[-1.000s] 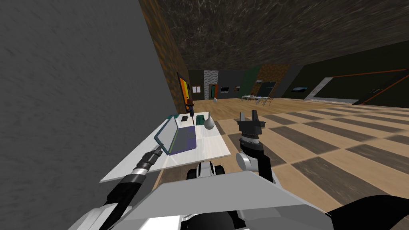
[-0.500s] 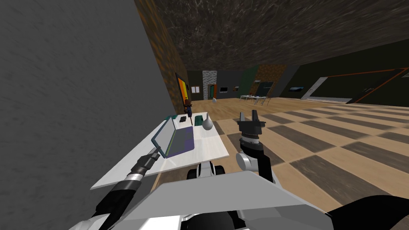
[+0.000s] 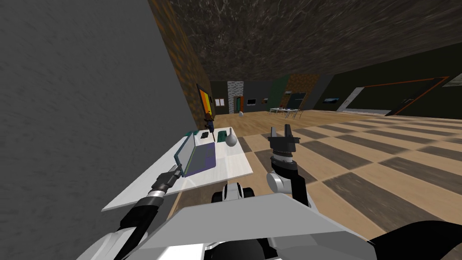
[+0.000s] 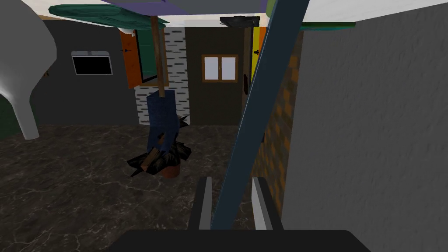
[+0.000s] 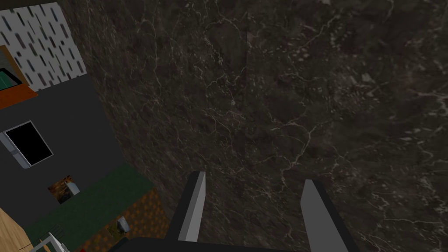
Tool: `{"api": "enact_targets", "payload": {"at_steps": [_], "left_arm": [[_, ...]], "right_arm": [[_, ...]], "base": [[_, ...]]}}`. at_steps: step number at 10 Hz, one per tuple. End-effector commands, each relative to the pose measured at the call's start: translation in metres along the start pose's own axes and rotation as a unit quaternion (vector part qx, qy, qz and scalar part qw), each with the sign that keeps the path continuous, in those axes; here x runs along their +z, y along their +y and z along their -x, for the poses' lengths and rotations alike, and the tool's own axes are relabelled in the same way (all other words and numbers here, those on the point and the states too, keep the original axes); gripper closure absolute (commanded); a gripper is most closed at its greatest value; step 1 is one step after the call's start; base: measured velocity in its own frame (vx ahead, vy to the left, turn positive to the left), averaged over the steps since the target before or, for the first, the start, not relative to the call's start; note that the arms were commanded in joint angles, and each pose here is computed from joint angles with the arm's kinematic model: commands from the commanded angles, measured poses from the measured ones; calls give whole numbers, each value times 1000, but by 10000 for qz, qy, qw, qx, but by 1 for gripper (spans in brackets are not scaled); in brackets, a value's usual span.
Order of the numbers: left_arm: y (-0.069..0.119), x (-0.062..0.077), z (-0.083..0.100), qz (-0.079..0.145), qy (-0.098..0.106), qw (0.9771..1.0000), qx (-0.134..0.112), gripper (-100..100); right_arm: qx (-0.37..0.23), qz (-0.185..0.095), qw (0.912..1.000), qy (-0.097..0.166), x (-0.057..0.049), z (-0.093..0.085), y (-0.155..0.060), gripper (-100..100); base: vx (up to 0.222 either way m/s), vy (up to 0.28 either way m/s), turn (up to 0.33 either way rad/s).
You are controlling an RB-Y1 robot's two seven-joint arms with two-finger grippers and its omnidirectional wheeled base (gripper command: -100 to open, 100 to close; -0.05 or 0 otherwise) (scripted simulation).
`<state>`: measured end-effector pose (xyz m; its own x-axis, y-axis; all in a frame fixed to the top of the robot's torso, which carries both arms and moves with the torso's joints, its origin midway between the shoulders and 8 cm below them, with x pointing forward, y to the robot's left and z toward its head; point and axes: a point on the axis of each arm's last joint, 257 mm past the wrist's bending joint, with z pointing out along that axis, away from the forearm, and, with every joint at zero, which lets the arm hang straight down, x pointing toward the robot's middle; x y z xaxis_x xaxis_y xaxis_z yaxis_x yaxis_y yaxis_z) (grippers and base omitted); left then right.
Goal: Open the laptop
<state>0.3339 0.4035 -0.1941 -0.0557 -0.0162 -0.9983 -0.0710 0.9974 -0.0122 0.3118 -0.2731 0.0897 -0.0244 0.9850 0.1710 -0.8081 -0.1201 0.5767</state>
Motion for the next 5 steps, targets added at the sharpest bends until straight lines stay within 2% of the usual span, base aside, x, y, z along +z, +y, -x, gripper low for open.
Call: {"api": "enact_targets", "payload": {"at_steps": [1, 2, 3, 4, 5], "left_arm": [[7, 7, -20, 73, 149, 9988, 469, 100], [10, 11, -24, 100, 166, 9976, 658, 100], [10, 11, -24, 100, 166, 9976, 658, 100], [13, 16, -27, 126, 186, 9962, 846, 100], [10, 14, -17, 72, 84, 9970, 767, 100]], "right_arm": [[0, 0, 10000, 0, 0, 0, 0, 0], [0, 0, 10000, 0, 0, 0, 0, 0], [0, 0, 10000, 0, 0, 0, 0, 0], [0, 0, 10000, 0, 0, 0, 0, 0], [0, 0, 10000, 0, 0, 0, 0, 0]], "base": [[-46, -91, -41], [-51, -100, -31], [-30, -74, -22], [-29, -58, -33], [-15, -37, -17]]}}
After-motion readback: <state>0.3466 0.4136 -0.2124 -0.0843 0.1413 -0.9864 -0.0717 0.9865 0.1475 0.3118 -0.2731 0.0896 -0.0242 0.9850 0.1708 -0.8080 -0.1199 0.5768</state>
